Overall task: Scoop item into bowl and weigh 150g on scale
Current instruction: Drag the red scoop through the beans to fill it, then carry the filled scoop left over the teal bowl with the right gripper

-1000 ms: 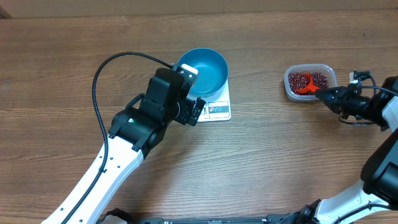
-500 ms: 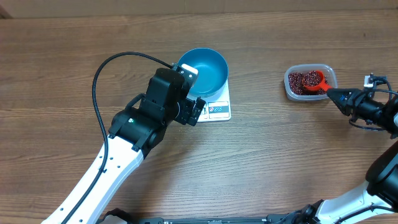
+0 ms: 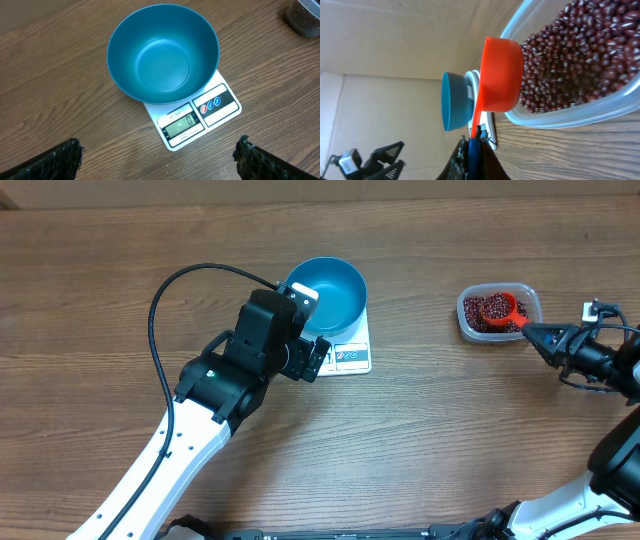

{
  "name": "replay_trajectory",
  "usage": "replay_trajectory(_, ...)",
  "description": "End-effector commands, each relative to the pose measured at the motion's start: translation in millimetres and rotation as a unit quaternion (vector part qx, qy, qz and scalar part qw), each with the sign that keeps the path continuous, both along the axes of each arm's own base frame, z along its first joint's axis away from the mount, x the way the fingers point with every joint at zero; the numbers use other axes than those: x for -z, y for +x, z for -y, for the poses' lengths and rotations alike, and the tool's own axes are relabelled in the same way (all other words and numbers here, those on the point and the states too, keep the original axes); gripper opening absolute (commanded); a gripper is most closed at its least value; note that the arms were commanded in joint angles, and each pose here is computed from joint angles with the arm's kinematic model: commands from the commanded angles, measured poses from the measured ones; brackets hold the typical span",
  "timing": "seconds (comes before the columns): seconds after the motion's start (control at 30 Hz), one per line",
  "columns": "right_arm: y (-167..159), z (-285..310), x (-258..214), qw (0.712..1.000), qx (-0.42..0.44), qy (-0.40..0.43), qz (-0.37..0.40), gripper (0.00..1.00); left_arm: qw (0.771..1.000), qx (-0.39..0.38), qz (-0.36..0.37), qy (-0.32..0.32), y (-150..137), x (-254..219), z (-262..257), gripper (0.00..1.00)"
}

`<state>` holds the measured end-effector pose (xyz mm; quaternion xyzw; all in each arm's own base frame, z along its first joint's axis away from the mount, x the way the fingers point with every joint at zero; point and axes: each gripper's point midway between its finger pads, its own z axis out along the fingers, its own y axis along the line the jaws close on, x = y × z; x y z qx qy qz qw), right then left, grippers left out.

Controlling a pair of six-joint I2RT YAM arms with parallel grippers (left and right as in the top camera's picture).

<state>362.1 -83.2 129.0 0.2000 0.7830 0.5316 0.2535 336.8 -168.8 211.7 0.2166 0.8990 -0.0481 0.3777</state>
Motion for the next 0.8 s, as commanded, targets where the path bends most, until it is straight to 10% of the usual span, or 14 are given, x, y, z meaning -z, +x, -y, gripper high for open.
replay_trajectory(0.0, 2.4, -1.3, -15.4, 0.999, -0.002, 0.032, 0.039, 0.04, 1.000, 0.005, 0.009, -0.005, -1.7, -7.8, 0.0, 1.00)
replay_trajectory(0.77, 8.0, -45.2, -47.1, 0.988, -0.055, 0.118, 0.080, 0.04, 1.000, 0.005, 0.009, -0.005, -1.7, -7.8, 0.0, 1.00)
